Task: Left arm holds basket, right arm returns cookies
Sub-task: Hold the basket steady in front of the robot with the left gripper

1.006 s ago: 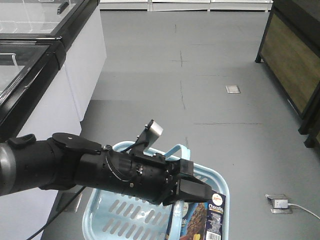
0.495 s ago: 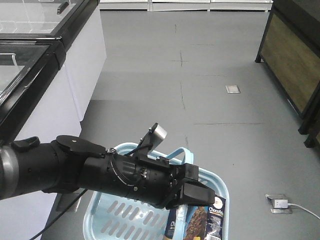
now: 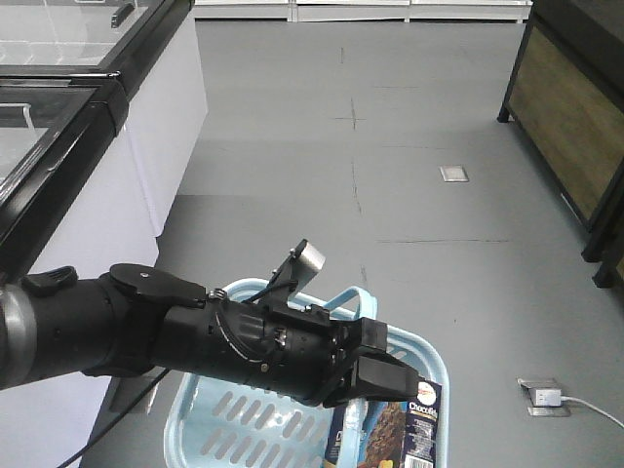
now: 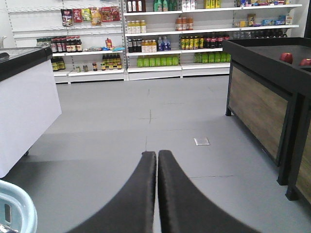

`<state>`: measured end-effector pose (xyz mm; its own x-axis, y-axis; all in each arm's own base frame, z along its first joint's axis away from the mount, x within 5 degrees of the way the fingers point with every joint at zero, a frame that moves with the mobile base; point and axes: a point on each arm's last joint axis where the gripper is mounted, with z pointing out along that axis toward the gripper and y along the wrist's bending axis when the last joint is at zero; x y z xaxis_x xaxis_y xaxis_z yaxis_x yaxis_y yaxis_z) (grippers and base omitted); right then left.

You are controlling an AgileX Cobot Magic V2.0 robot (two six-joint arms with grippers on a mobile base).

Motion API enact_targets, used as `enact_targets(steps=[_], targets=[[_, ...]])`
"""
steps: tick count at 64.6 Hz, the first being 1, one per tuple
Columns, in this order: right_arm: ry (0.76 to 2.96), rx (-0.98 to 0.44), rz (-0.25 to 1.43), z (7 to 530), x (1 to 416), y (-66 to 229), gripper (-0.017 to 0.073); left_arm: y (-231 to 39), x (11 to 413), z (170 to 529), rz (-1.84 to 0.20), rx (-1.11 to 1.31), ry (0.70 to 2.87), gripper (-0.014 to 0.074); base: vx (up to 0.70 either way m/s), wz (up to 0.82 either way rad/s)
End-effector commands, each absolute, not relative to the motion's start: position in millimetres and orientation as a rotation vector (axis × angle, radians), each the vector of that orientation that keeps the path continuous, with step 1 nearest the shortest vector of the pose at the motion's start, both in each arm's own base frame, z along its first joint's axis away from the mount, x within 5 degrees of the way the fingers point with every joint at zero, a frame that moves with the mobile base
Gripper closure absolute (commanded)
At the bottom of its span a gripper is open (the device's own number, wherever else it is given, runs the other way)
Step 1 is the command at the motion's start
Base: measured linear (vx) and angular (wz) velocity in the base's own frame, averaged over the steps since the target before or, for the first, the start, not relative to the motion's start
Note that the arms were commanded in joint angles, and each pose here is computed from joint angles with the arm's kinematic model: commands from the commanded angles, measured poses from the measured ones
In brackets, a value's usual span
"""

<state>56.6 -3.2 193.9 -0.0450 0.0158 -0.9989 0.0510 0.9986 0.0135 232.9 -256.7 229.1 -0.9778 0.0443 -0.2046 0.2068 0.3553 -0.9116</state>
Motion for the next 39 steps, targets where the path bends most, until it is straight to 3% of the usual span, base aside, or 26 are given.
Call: enact_targets(steps=[1, 39], targets=[[1.535, 0.048, -0.030, 199.9, 55.9, -3.0, 0.0567, -258.5, 229.1, 262.2, -1.849, 0.209, 2.324, 0.0601, 0.00, 0.00], [1.535, 0.048, -0.030, 199.9, 55.9, -3.0, 0.0567, -258.6, 229.0, 262.2, -1.850, 0.210, 2.323, 0.0601, 0.02, -0.03]])
